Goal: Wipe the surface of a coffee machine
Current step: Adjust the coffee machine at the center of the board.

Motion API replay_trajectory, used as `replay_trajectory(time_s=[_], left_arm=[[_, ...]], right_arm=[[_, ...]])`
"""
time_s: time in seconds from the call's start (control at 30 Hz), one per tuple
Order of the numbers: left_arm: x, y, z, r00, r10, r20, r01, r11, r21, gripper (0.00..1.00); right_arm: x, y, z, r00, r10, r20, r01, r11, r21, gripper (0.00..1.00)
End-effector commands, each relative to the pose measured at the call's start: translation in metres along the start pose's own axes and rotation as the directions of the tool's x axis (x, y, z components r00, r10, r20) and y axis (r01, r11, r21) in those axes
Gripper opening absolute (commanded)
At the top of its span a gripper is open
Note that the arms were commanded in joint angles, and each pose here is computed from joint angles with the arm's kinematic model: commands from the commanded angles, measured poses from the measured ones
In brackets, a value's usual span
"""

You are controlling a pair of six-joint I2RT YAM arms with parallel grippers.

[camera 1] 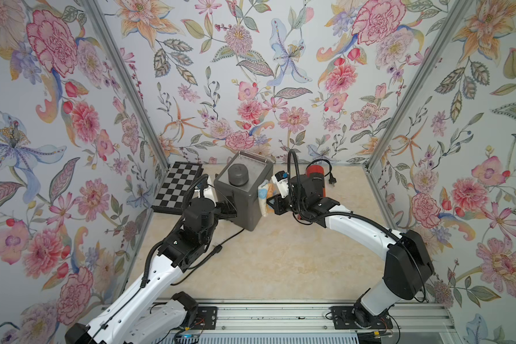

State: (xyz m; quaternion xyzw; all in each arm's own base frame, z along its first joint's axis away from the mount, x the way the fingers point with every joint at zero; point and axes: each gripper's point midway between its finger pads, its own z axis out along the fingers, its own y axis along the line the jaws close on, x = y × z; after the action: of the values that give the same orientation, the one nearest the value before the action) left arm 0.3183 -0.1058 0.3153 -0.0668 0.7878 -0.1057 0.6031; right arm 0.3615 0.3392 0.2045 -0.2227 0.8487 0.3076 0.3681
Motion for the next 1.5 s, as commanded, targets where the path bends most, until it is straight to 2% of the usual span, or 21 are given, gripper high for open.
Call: replay_trajectory(time_s=[0.0,0.2,0.33,0.5,0.63,0.83,1.0,1.2,1.47], left_arm=[[-0.002,0.022,0.005,1.000,-0.020,-0.001,0.020,0.998,-0.059,0.99],[-0.003,0.051,0.031,0.998,-0.053,-0.019,0.051,0.994,-0.094,0.99],[-0.005,0.052,0.038,0.997,-0.075,0.004,0.075,0.994,-0.078,0.99],[0.021,0.054,0.048,0.993,-0.113,-0.027,0.111,0.992,-0.067,0.99],[0.040,0.055,0.049,0.988,-0.145,-0.045,0.143,0.989,-0.047,0.99],[0.063,0.032,0.036,0.987,-0.158,-0.029,0.160,0.986,0.046,0.99],[0.077,0.022,0.035,0.983,-0.182,-0.036,0.184,0.981,0.059,0.99],[0.084,0.024,0.048,0.982,-0.181,-0.050,0.183,0.983,0.031,0.99],[0.075,0.021,0.066,0.983,-0.174,-0.051,0.175,0.984,0.013,0.99]], right_arm=[[-0.031,-0.006,0.008,0.997,0.018,0.081,-0.020,0.999,0.026,0.00],[-0.043,-0.011,0.014,0.995,0.028,0.101,-0.032,0.999,0.040,0.00],[-0.057,-0.042,-0.009,0.988,0.057,0.141,-0.074,0.990,0.118,0.00],[-0.082,-0.081,-0.042,0.979,0.090,0.184,-0.124,0.975,0.185,0.00],[-0.109,-0.103,-0.050,0.971,0.084,0.224,-0.127,0.974,0.186,0.00],[-0.153,-0.112,-0.021,0.970,0.051,0.238,-0.073,0.994,0.081,0.00],[-0.172,-0.112,0.013,0.972,0.053,0.227,-0.050,0.999,-0.021,0.00],[-0.172,-0.089,0.040,0.982,0.046,0.185,-0.014,0.985,-0.170,0.00],[-0.154,-0.053,0.044,0.991,-0.012,0.134,0.053,0.952,-0.302,0.00]])
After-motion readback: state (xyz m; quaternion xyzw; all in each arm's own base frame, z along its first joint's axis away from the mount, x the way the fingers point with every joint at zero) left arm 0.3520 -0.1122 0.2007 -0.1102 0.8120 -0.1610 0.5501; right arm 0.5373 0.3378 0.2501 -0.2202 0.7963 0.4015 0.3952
